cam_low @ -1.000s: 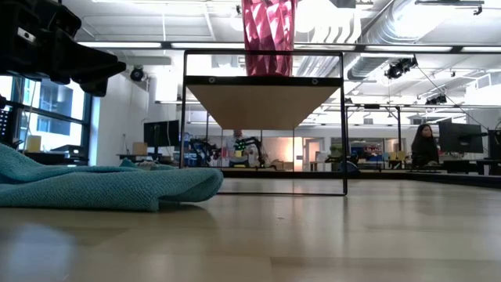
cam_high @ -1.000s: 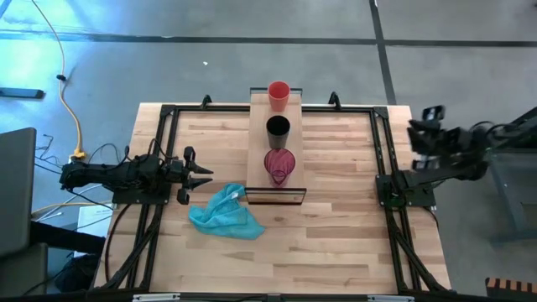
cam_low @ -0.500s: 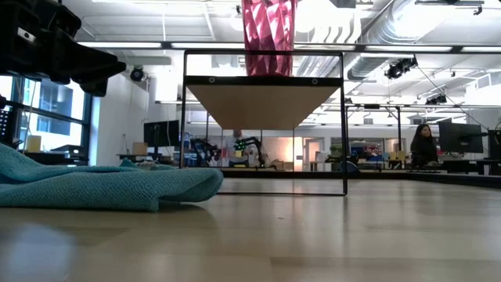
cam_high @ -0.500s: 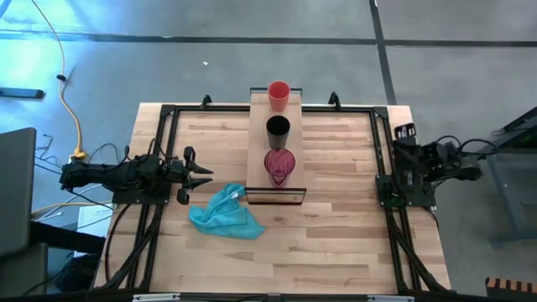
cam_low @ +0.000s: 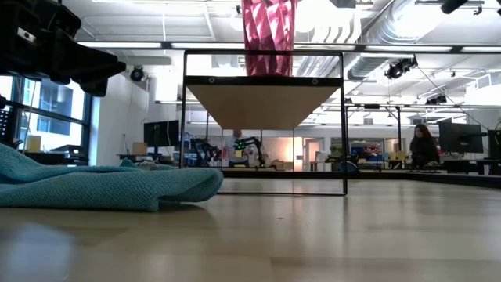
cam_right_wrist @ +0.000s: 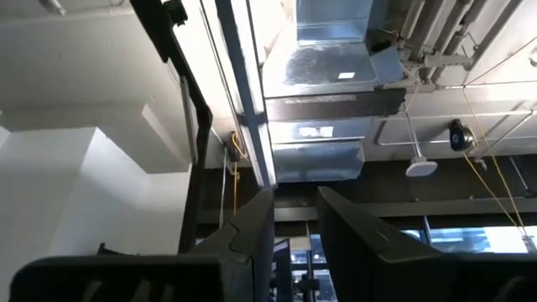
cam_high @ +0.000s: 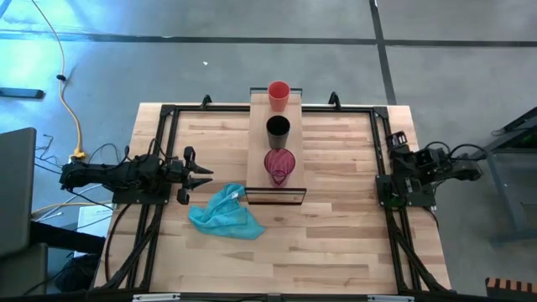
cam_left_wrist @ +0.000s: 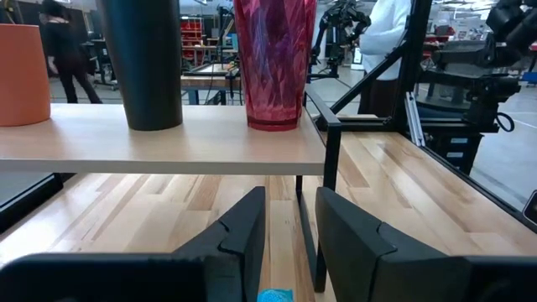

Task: Stack small to large cups/mugs on shelf
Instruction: Return to Home Position

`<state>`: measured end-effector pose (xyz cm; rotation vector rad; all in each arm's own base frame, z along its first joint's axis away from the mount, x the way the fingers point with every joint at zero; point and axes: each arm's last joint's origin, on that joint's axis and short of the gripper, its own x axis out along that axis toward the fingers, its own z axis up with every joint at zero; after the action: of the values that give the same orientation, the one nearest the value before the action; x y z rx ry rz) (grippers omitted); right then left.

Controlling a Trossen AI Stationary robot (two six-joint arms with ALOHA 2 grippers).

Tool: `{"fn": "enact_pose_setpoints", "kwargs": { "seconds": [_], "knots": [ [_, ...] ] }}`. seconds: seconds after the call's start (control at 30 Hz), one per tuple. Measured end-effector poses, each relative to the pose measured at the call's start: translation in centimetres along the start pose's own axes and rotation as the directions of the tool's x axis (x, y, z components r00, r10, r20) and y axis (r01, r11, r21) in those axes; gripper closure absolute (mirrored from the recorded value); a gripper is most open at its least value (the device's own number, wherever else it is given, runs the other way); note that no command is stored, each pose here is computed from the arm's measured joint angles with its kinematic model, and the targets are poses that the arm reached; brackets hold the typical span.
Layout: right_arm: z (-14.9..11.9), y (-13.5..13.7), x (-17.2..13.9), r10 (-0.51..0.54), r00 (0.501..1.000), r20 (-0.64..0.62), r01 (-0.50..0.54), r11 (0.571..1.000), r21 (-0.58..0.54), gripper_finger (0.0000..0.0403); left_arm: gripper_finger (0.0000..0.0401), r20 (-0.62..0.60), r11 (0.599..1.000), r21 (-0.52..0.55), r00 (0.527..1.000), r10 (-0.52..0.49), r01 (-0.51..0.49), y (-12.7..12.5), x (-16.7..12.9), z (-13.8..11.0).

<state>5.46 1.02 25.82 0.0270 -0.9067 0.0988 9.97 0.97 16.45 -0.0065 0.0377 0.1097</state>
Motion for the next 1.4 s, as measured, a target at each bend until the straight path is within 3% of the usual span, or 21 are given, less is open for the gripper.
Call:
{"fn": "enact_pose_setpoints", "kwargs": {
  "seconds": [0.4, 0.5, 0.63, 0.87, 1.1, 1.4],
  "knots": [
    [-1.3, 0.1, -1.0, -0.004, 1.000, 0.004, 0.004, 1.000, 0.010, 0.0318, 0.0304, 0.000, 1.000, 0.000, 1.000, 0.000, 0.000, 0.0, 0.0, 0.0],
    [-2.9, 0.0, -1.1, -0.056, 0.985, -0.165, 0.062, 0.998, 0.030, 0.0318, 0.0304, 0.000, 1.000, 0.000, 1.000, 0.000, 0.000, 0.0, 0.0, 0.0],
    [-4.8, 0.0, -1.6, -0.088, 0.929, -0.360, 0.126, 0.988, 0.083, 0.0318, 0.0304, 0.000, 1.000, 0.000, 1.000, 0.000, 0.000, 0.0, 0.0, 0.0],
    [-4.2, -0.6, -1.4, -0.080, 0.953, -0.291, 0.098, 0.994, 0.048, 0.0318, 0.0304, 0.000, 1.000, 0.000, 1.000, 0.000, 0.000, 0.0, 0.0, 0.0],
    [-4.6, -1.1, -1.6, -0.006, 0.942, -0.337, 0.064, 0.984, 0.164, 0.0318, 0.0304, 0.000, 1.000, 0.000, 1.000, 0.000, 0.000, 0.0, 0.0, 0.0],
    [-5.0, -1.1, -1.8, 0.020, 0.923, -0.384, 0.064, 0.976, 0.206, 0.0318, 0.0304, 0.000, 1.000, 0.000, 1.000, 0.000, 0.000, 0.0, 0.0, 0.0]
  ]
}}
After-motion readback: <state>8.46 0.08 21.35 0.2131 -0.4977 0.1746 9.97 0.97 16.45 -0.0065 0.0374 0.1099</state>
